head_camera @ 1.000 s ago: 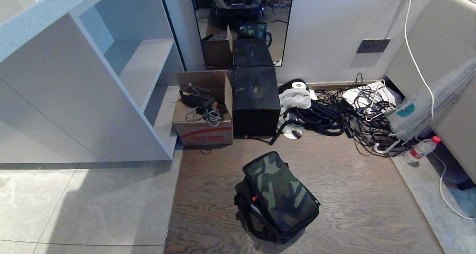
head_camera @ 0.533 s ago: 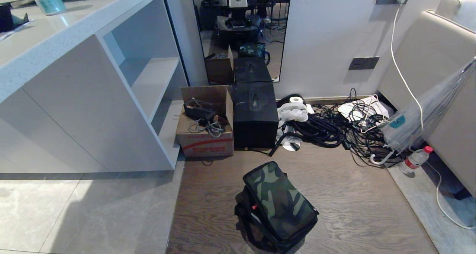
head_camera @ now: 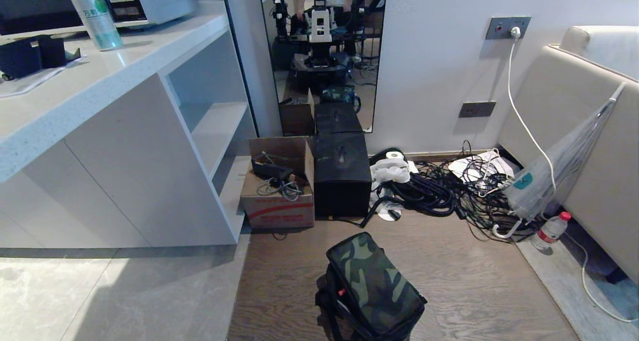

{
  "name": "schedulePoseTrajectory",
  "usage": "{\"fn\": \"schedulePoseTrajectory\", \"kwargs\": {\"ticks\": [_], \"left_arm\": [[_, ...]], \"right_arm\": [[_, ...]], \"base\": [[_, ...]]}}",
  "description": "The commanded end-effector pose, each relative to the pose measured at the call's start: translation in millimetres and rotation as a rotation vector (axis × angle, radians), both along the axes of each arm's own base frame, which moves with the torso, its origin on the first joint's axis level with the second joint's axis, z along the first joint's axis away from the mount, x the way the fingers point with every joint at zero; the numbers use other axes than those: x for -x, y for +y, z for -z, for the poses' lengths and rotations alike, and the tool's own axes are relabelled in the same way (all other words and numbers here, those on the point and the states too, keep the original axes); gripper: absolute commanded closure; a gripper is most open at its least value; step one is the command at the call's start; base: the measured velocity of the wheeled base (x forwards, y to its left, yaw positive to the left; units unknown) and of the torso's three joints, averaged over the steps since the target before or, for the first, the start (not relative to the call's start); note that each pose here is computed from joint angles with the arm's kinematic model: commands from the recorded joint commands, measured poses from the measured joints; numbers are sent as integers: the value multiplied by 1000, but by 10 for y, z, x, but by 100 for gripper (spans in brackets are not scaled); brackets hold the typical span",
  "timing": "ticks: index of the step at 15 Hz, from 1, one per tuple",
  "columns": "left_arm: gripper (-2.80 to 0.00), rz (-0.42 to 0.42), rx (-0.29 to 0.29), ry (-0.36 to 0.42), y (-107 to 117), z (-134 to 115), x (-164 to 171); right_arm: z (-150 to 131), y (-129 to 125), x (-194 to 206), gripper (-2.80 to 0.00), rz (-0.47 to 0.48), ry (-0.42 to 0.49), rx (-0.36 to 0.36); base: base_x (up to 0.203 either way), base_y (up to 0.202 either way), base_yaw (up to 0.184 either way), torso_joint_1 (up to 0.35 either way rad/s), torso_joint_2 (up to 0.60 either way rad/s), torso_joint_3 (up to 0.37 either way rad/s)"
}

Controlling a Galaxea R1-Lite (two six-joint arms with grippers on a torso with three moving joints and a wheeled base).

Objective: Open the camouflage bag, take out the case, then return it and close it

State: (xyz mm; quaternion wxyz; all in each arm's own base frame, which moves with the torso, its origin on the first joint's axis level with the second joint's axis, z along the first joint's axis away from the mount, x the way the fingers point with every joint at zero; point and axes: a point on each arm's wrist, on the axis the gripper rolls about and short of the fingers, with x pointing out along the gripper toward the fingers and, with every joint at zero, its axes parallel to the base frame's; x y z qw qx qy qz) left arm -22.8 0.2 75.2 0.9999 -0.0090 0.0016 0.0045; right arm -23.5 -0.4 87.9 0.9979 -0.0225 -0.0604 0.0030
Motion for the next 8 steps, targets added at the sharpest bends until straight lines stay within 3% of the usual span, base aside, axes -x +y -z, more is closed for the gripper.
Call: {"fn": "schedulePoseTrajectory", "kwargs": {"ticks": [1, 8], "left_arm": [[0, 0, 0, 0, 0, 0, 0], [0, 0, 0, 0, 0, 0, 0]], "right_arm": [[110, 0, -34, 0, 0, 41, 1], [110, 0, -34, 0, 0, 41, 1]], "base": [[0, 0, 0, 7, 7, 203], [0, 0, 0, 2, 5, 204]]}}
